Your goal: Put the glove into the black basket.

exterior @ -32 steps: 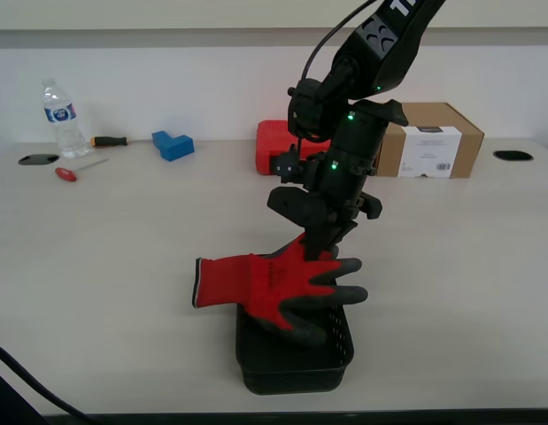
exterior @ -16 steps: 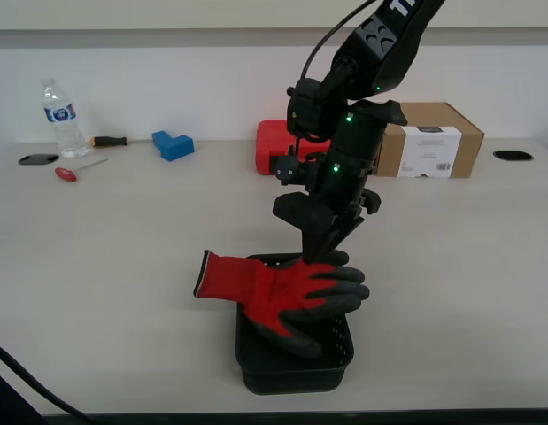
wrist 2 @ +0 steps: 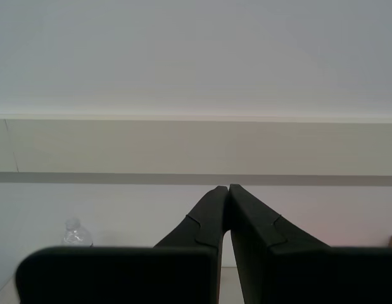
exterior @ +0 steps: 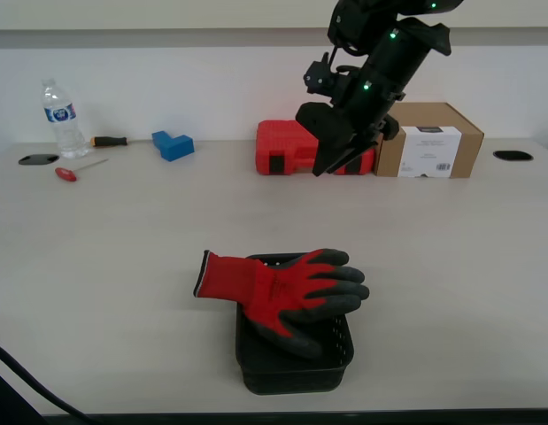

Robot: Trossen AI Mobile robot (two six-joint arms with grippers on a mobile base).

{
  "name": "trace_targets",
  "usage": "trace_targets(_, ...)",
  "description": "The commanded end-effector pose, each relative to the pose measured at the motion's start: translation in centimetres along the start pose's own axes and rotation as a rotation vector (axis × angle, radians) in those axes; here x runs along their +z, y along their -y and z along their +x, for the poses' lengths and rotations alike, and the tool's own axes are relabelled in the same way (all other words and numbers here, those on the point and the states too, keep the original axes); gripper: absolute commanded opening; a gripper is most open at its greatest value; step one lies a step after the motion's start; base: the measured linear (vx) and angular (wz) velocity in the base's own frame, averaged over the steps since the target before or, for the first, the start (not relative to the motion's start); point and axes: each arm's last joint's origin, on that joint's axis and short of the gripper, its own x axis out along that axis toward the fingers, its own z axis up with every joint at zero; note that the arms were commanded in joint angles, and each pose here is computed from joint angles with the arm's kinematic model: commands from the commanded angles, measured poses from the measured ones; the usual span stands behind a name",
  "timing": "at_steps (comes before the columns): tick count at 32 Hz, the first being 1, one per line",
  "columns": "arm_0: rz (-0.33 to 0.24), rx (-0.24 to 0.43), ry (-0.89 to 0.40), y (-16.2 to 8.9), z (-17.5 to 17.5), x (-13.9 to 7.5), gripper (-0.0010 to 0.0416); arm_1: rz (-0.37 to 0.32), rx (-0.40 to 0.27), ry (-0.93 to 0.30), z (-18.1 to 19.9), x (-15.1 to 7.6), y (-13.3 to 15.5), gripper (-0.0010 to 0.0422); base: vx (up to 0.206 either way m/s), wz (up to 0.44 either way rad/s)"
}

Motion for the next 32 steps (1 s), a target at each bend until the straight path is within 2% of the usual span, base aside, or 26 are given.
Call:
trace_targets(1,-0.003,-0.027,0.059,0.6,-2.2,0.4,0.0141,0.000,-0.002,0.006,0.0,0.1,0.0,0.0000,0.000,0.000)
trace_targets(4,0.003,-0.069,0.133,1.4,-4.6,0.8,0.0142,0.000,-0.002,0.005,0.0,0.1,0.0,0.0000,0.000,0.000)
trace_targets(7,0.007,-0.101,0.152,1.7,-5.5,0.9,0.0143,0.000,-0.002,0.005,0.0,0.1,0.0,0.0000,0.000,0.000)
trace_targets(32,0.009,-0.103,0.154,1.7,-5.6,0.9,0.0142,0.000,-0.002,0.005,0.0,0.1,0.0,0.0000,0.000,0.000)
